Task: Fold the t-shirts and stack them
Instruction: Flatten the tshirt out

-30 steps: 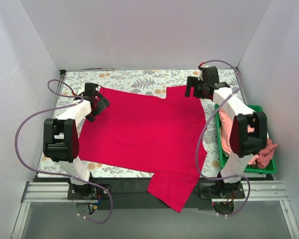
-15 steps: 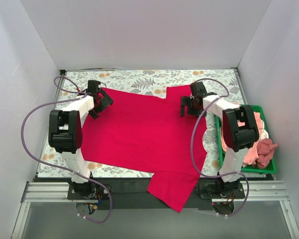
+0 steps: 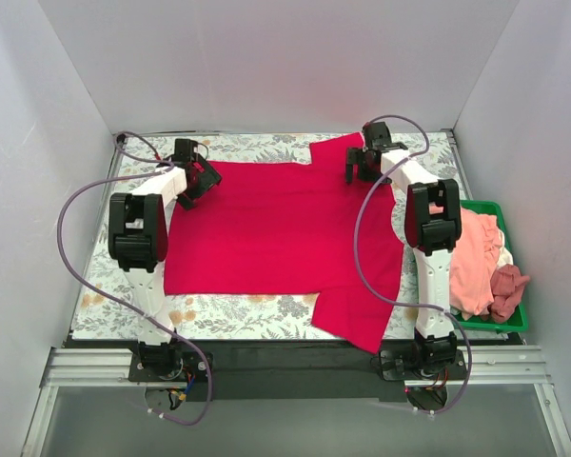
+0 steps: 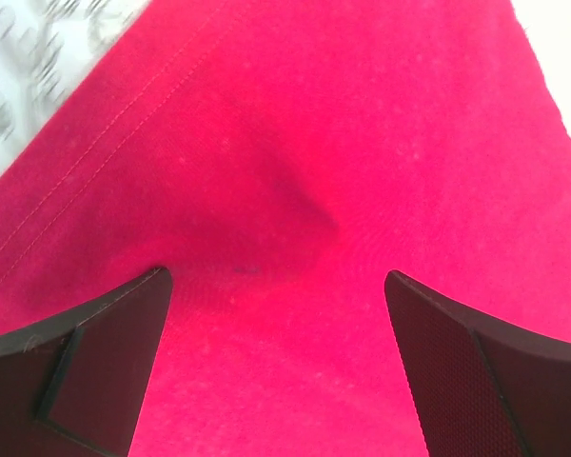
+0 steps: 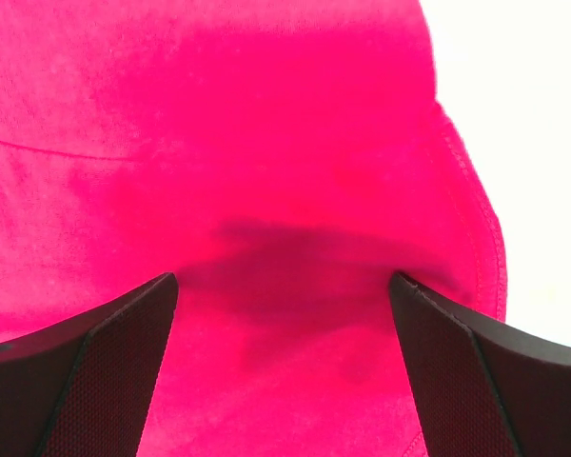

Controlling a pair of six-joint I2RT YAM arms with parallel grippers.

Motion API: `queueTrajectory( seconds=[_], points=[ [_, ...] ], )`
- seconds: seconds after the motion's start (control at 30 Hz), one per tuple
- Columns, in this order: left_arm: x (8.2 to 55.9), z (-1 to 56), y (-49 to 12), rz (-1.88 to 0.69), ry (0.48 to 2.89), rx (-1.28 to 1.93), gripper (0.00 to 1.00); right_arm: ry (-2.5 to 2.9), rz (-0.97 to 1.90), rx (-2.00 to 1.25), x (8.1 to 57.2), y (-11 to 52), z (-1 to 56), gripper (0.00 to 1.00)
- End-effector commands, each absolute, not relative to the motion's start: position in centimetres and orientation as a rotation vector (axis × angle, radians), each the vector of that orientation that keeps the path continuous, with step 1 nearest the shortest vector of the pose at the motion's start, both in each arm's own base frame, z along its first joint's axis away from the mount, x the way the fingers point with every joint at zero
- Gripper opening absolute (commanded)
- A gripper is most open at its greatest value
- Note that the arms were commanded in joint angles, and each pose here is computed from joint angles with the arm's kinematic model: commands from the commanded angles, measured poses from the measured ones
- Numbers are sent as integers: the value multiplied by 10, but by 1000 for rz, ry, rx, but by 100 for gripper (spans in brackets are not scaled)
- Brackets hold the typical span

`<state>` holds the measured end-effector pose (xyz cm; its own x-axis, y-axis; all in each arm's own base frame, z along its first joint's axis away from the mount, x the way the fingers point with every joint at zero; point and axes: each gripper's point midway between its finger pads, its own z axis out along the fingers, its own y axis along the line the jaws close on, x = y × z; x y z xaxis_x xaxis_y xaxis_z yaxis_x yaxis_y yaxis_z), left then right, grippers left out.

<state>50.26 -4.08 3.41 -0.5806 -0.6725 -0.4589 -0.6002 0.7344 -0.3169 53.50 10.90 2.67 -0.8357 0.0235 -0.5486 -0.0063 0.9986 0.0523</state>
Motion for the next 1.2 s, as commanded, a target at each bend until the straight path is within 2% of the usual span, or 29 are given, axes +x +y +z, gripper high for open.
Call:
queueTrajectory(
  seconds=[0.0,0.17,0.33,0.43,0.53,0.57,0.6,0.67,0.7,0.8,0.83,0.87,0.93,1.07,1.17],
  points=[
    [505,10,-41,-153,2429,-971,95,2592,94,-34,556,104,-1,98],
    [525,18,-42,-153,2421,-970,95,2467,113,-91,601,112,25,98],
    [526,59,-42,-186,2365,-959,95,2380,141,-111,606,115,77,98],
    [513,103,-39,-205,2296,-972,95,2318,167,-131,596,118,124,98],
    [477,136,-30,-185,2230,-1061,95,2288,158,-111,569,113,161,98],
    [463,138,-29,-180,2232,-1077,95,2232,162,-95,557,112,196,98],
    [441,149,-28,-200,2203,-1119,95,2284,169,-59,537,109,177,98],
    [410,146,-27,-197,2211,-1162,95,2224,241,-40,507,112,207,98],
    [382,136,-25,-188,2222,-1201,95,2294,270,-4,479,112,175,98],
    [343,121,-23,-188,2216,-1301,95,2183,379,29,437,117,200,98],
    [323,115,-20,-175,2207,-1330,95,2222,403,70,414,116,170,98],
    [309,108,-16,-152,2199,-1398,95,2167,439,73,399,117,188,98],
    [284,99,-11,-131,2168,-1459,95,2212,464,113,368,114,162,98],
    [262,88,-10,-156,2123,-1512,95,2192,514,83,332,113,151,98],
    [247,75,-2,-72,2143,-1523,95,2203,554,78,316,116,141,98]
  ],
)
